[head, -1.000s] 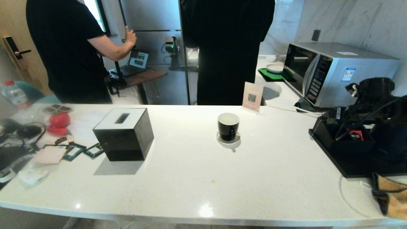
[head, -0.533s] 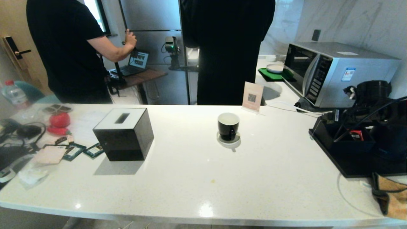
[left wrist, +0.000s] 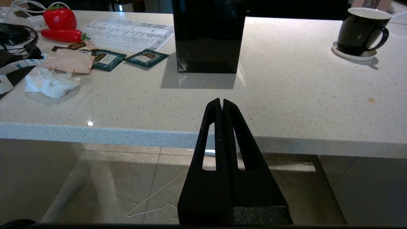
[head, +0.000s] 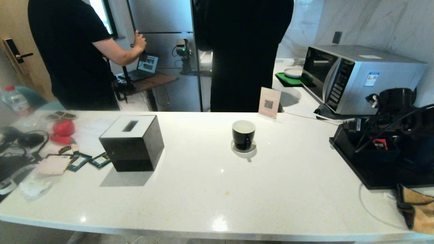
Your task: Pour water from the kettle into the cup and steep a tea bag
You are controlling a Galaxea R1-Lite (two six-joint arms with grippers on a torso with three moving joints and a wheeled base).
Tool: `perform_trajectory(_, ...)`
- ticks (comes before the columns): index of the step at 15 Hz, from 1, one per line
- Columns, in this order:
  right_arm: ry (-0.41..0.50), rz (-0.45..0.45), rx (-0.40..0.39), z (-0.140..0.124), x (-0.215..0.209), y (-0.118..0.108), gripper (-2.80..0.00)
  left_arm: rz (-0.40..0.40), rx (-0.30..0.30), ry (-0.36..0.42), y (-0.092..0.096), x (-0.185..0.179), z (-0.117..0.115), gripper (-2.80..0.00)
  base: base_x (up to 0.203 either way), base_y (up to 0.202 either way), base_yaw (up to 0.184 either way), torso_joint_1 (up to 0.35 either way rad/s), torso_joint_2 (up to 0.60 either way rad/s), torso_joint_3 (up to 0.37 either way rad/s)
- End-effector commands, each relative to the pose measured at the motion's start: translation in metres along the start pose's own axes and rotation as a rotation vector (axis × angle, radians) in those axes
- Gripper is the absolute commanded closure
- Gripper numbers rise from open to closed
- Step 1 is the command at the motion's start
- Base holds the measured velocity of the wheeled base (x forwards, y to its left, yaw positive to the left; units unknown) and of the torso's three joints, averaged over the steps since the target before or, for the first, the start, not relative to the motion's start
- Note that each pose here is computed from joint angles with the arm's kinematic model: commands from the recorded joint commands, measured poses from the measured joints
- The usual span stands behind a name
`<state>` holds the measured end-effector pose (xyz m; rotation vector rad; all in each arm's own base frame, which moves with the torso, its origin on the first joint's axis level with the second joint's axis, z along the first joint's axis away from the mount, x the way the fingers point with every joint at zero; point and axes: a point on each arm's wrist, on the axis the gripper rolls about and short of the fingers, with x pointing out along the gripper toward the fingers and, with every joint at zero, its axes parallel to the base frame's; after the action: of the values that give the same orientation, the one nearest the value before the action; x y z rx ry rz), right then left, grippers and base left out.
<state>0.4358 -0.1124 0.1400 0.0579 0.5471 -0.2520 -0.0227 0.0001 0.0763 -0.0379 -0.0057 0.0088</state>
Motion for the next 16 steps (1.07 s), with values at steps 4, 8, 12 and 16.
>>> perform_trajectory(4, 0.002, 0.000, 0.000, -0.0010, 0.0046, 0.0002, -2.80, 0.000, 0.000, 0.001, 0.0000, 0.0001, 0.0001, 0.00, 0.000, 0.000, 0.000, 0.000, 0.00, 0.000)
perform_trajectory(8, 0.001, 0.000, 0.000, -0.0010, 0.0069, 0.0002, 0.00, 0.000, 0.000, -0.001, 0.0000, 0.0000, 0.0000, 0.00, 0.000, 0.000, 0.000, 0.000, 0.00, 0.000)
perform_trajectory(12, 0.001, 0.002, 0.001, -0.0013, 0.0074, 0.0003, 0.00, 0.000, 0.000, 0.001, 0.0000, 0.0001, 0.0001, 0.00, 0.000, 0.000, 0.000, 0.000, 0.00, 0.000)
perform_trajectory(16, 0.002, 0.002, 0.000, -0.0021, 0.0085, 0.0003, 0.00, 0.000, 0.000, 0.001, 0.0000, 0.0001, 0.0001, 0.00, 0.000, 0.000, 0.000, 0.000, 0.00, 0.000)
